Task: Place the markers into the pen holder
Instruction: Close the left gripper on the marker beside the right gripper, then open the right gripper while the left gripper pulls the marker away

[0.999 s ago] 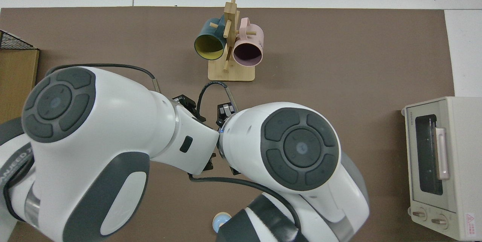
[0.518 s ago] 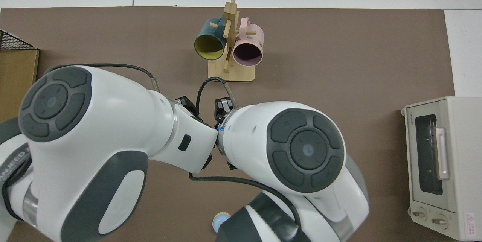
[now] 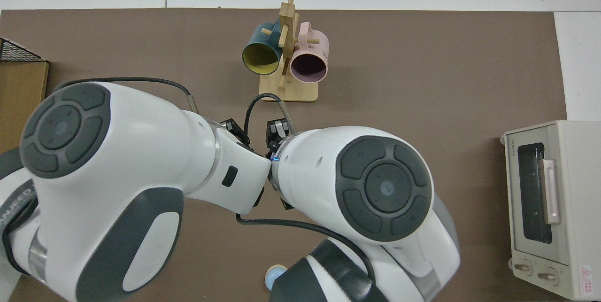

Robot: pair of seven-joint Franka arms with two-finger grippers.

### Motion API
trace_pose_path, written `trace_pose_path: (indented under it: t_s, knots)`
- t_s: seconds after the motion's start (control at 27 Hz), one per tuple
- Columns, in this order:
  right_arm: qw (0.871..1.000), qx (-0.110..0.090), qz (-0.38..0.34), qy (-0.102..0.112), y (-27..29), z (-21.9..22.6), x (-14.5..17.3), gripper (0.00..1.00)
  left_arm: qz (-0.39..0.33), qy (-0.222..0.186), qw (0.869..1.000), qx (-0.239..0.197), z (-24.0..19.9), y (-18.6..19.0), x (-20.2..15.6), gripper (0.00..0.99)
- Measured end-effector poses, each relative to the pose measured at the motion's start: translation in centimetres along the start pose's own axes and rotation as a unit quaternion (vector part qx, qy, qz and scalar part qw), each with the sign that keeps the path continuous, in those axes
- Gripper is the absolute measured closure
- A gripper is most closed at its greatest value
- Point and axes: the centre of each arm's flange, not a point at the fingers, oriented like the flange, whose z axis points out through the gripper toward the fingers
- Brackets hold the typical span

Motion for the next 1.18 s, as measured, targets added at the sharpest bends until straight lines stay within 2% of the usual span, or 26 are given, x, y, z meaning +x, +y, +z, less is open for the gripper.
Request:
trace_pose_path:
  t_s: [0.59,0.81,1.0,1.18]
  knots:
    - [1.0,0.003,0.002,-0.003,-0.11,-0.04,0.05,0.84,-0.004,0.009,1.0,0.009,-0.34,-0.43,-0.08,0.7]
    - [1.0,0.003,0.003,-0.002,-0.17,-0.01,0.13,0.84,-0.005,0.01,1.0,0.011,-0.49,-0.51,-0.16,0.744]
    - [1.0,0.004,0.001,-0.002,-0.23,0.0,0.21,0.84,0.002,0.011,1.0,0.012,-0.63,-0.41,-0.11,0.819]
    - [1.0,0.004,0.001,-0.002,-0.23,0.01,0.2,0.84,0.005,0.011,1.0,0.012,-0.64,-0.41,-0.11,0.819]
